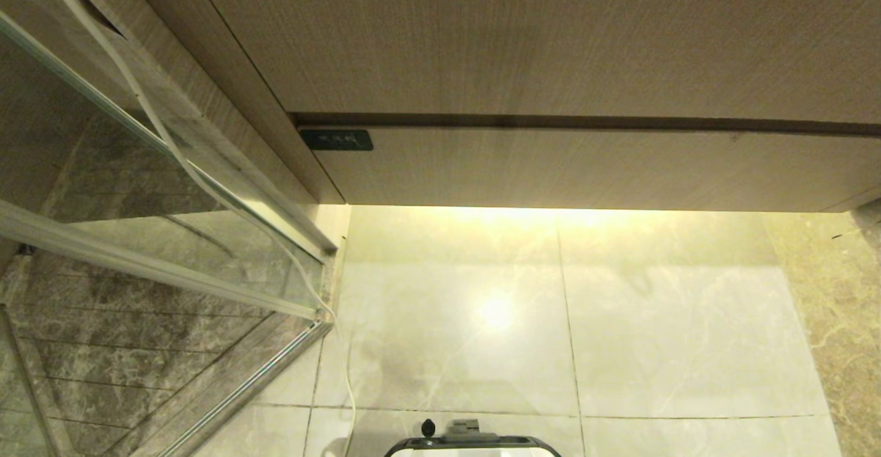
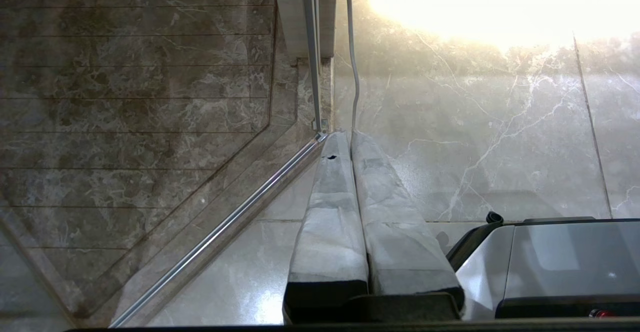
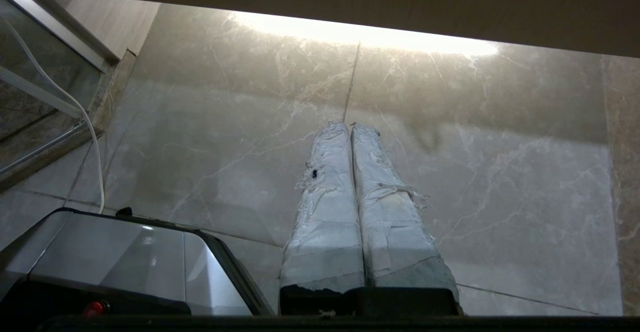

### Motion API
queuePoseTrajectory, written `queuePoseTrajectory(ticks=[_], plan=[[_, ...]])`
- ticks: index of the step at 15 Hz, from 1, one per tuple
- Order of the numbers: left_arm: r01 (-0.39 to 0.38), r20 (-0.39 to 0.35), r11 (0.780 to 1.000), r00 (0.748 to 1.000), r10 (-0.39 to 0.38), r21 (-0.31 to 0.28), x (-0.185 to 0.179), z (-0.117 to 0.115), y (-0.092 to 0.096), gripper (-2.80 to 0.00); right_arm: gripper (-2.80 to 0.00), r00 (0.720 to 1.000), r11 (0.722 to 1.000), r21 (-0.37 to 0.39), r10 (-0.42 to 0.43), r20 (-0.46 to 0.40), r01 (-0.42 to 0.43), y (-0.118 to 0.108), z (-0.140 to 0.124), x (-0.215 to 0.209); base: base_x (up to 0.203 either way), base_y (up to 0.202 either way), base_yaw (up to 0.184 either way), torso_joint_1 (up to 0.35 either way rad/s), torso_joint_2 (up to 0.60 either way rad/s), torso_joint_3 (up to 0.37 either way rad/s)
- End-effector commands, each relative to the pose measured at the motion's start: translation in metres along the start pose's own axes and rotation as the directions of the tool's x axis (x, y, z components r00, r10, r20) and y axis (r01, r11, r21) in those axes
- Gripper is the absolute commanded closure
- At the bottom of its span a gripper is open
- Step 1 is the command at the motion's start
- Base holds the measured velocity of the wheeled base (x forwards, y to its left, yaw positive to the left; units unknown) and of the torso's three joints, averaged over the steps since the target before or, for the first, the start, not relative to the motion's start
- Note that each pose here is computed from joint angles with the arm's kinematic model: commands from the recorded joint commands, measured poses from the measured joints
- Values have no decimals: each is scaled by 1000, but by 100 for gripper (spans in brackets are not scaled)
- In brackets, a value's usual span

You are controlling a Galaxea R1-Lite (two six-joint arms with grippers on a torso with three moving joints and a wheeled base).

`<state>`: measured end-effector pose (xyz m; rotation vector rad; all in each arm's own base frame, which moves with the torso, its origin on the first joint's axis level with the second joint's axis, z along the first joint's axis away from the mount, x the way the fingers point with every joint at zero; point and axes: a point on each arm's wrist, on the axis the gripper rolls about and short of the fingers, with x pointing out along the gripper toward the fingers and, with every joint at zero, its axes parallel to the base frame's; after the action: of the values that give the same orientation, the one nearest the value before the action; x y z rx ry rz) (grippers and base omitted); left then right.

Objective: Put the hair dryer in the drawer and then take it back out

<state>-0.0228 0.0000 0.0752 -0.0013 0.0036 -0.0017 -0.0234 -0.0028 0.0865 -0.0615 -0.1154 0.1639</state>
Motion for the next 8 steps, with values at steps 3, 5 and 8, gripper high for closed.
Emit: queuePoseTrajectory(ticks=[3,5,8], plan=[[0,1,1000,1000,0,0,0,0,0,0,0,1000,1000,-2,1,-2,-1,1,-12,-1,0,0,0,0,0,0],[0,-1,1000,1000,0,0,0,0,0,0,0,1000,1000,-2,2,-1,-2,1,-12,-1,0,0,0,0,0,0],[0,-1,1000,1000,0,0,0,0,0,0,0,1000,1000,-19,2,0,-2,1,-12,-1,0,0,0,0,0,0]])
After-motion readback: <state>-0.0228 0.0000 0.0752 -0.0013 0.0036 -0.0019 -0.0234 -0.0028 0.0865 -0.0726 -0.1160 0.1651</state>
